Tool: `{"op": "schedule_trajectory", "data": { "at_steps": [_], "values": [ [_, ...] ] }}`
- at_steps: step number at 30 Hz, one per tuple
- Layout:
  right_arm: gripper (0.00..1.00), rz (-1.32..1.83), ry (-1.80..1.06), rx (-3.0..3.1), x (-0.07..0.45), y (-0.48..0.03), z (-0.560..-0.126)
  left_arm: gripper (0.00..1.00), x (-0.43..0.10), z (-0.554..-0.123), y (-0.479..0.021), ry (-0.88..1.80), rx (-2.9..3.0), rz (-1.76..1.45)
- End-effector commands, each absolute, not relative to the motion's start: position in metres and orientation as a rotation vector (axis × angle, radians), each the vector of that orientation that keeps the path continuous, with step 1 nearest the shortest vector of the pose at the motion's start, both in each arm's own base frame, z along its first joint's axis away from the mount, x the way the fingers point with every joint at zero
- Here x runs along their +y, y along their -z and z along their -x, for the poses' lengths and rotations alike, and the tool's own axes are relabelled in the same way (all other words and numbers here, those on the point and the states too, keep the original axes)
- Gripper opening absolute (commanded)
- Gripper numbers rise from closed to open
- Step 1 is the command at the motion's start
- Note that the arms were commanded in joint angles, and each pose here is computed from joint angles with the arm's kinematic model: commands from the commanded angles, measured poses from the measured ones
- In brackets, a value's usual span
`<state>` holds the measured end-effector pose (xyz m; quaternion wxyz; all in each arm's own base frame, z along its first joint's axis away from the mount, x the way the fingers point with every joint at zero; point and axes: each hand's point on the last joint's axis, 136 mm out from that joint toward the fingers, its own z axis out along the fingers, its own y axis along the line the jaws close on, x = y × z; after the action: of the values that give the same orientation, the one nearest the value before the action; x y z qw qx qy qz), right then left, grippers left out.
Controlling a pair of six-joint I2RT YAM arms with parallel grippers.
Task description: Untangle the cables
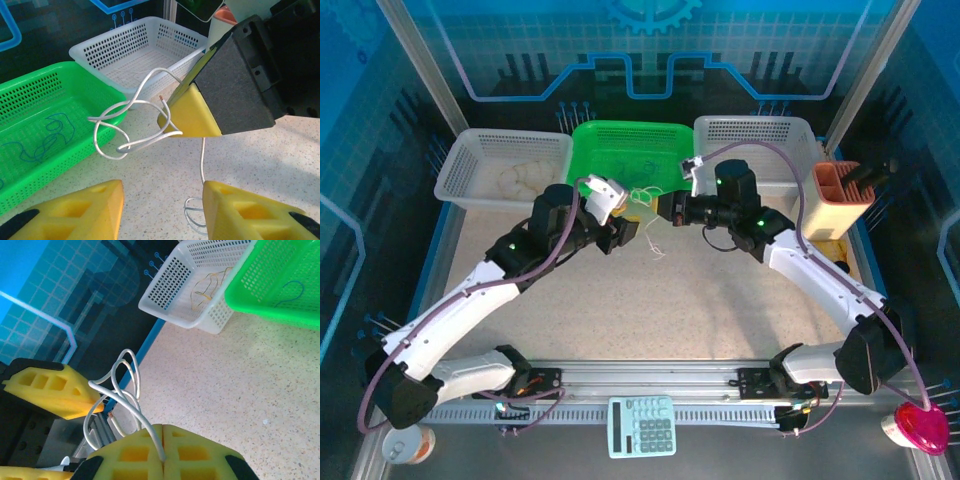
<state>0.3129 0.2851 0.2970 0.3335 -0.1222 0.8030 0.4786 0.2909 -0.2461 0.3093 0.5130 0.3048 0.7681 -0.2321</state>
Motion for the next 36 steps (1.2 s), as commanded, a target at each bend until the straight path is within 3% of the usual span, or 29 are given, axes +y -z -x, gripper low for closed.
{"op": "schedule_trajectory", "data": {
  "at_steps": [1, 8, 16, 23, 36],
  "values": [
    [0.00, 0.367, -1.258, 2.076, 0.294, -0.307, -0.309, 0.46, -0.249, -0.293, -0.317, 0.541, 1.812, -0.750],
    [0.00, 0.393, -1.273, 2.073, 0.300, -0.308, -0.302, 0.45, -0.250, -0.294, -0.317, 0.542, 1.809, -0.747],
    [0.00, 0.410, -1.290, 2.072, 0.306, -0.310, -0.295, 0.35, -0.252, -0.296, -0.316, 0.542, 1.806, -0.754],
    [0.00, 0.403, -1.274, 2.070, 0.302, -0.310, -0.295, 0.01, -0.255, -0.295, -0.316, 0.562, 1.803, -0.759],
    [0.00, 0.217, -1.234, 2.127, 0.263, -0.277, -0.325, 0.00, -0.236, -0.282, -0.379, 0.729, 1.642, -0.583]
  ]
}}
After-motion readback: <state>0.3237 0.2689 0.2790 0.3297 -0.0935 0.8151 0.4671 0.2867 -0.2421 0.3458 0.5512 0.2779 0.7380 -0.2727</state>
